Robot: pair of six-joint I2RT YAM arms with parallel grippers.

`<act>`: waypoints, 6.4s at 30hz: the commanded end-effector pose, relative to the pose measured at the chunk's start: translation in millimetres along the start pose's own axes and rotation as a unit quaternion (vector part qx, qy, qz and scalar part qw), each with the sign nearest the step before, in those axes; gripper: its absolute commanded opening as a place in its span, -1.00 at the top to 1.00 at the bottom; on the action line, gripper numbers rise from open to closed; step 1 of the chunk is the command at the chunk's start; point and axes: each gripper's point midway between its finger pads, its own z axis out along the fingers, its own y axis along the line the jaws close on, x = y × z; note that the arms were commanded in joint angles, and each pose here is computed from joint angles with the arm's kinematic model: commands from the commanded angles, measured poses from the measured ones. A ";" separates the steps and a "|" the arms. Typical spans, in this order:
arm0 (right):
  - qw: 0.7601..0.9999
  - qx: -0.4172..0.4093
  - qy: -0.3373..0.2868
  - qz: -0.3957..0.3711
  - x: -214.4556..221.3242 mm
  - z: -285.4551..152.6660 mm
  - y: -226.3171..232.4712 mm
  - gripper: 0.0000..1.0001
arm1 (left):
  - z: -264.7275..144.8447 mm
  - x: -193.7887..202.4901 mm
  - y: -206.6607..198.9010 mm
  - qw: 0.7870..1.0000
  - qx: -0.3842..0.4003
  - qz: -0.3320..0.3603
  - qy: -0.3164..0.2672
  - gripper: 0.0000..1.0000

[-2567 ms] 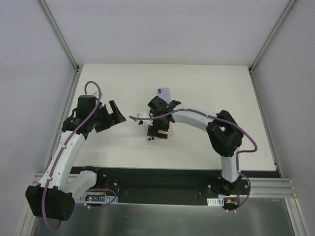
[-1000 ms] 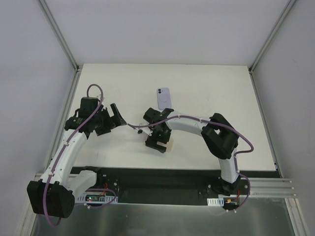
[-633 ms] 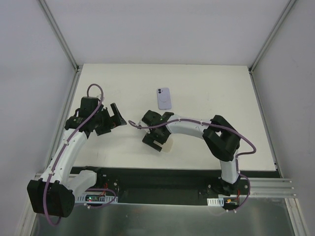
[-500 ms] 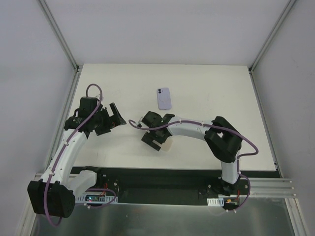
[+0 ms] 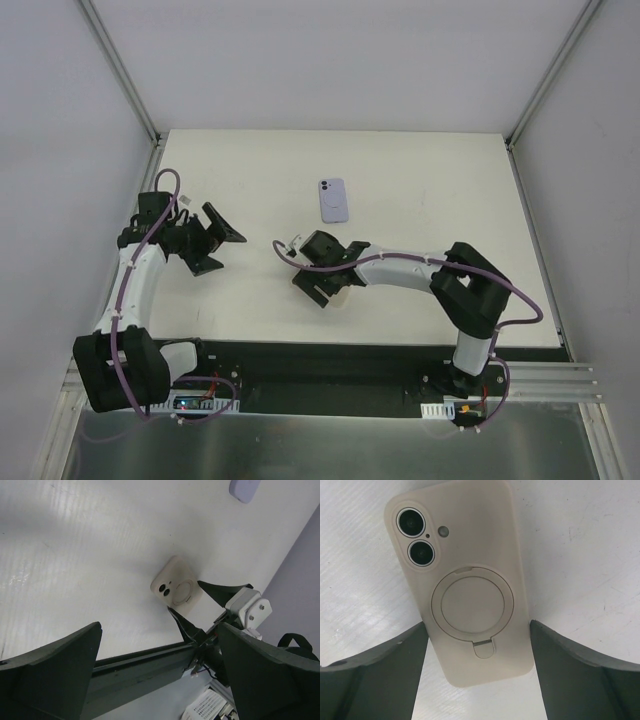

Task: Take the phone out of the phone case
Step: Pick up the phone at the center of the board, then adjust the phone.

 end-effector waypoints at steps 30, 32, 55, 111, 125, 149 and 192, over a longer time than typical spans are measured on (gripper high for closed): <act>0.982 -0.091 -0.057 0.156 -25.1 -30.7 17.9 0.85 | 19.8 16.2 -17.9 0.992 0.103 -0.043 0.064 -0.98; 0.973 -0.116 -0.069 0.188 -35.6 -33.2 14.9 0.95 | 31.2 27.6 -17.2 0.986 0.123 -0.057 0.098 -0.98; 0.895 -0.236 -0.113 0.362 -62.0 -34.5 8.6 0.97 | 134.2 83.5 -22.3 0.975 0.050 -0.058 0.208 -0.96; 0.963 0.261 -0.046 -0.042 -54.9 -69.2 -2.7 -0.31 | 129.3 97.2 -91.3 0.973 0.066 -0.028 0.218 1.00; 0.964 0.260 -0.059 -0.014 -55.5 -77.8 -4.8 0.97 | 122.5 94.2 -107.7 0.971 0.089 -0.018 0.222 0.18; 0.778 -0.295 -0.363 0.419 -106.5 -194.8 -36.1 0.97 | 46.3 70.8 -146.1 0.945 0.251 0.110 0.179 -0.75; 0.645 -0.474 -0.363 0.476 -151.2 -201.7 -21.9 0.97 | 11.3 69.7 -215.7 0.866 0.450 0.105 0.189 0.92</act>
